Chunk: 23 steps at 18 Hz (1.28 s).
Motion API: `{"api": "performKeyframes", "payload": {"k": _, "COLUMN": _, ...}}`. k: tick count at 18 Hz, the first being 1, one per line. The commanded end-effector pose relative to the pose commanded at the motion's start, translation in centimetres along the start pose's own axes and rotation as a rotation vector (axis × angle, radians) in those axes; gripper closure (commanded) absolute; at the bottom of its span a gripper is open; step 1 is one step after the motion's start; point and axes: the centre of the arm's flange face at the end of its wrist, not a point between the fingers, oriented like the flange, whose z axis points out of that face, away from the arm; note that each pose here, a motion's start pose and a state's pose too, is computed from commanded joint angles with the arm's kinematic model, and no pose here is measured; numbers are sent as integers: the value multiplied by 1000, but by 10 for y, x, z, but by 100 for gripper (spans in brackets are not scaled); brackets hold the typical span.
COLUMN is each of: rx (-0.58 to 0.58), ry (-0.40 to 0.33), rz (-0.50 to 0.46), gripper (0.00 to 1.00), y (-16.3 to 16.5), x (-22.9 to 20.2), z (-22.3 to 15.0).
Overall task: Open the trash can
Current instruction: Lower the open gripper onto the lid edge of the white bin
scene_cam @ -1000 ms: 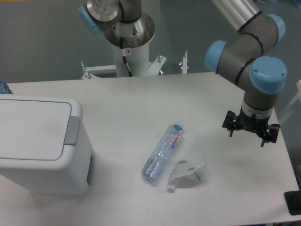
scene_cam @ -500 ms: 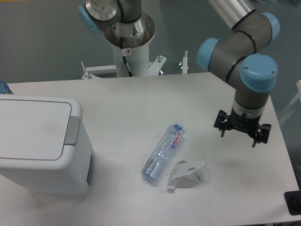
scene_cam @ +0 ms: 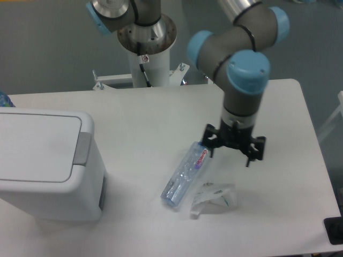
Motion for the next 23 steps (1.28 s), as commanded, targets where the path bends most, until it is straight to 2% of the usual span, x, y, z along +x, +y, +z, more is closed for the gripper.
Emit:
{"api": "performKeyframes", "payload": {"k": 5, "rx": 157, "ry": 118, "rz": -106, "gripper": 0, "y": -27, "x": 54, "z": -40}}
{"api": "performKeyframes", "payload": {"k": 9, "rx": 221, "ry": 181, "rz": -131, "gripper": 0, "y": -43, "x": 98, "z": -66}}
{"api": "performKeyframes", "payload": {"k": 14, "rx": 246, "ry": 244, "rz": -88, "gripper": 0, "y": -59, "x": 135, "z": -68}}
{"api": "performKeyframes", "payload": {"k": 17, "rx": 220, "ry": 268, "rz": -150, "gripper": 0, "y": -61, "x": 146, "z": -58}}
{"api": "performKeyframes", "payload": {"k": 23, "rx": 223, "ry": 274, "rz": -143, "gripper": 0, "y": -70, "x": 154, "z": -52}}
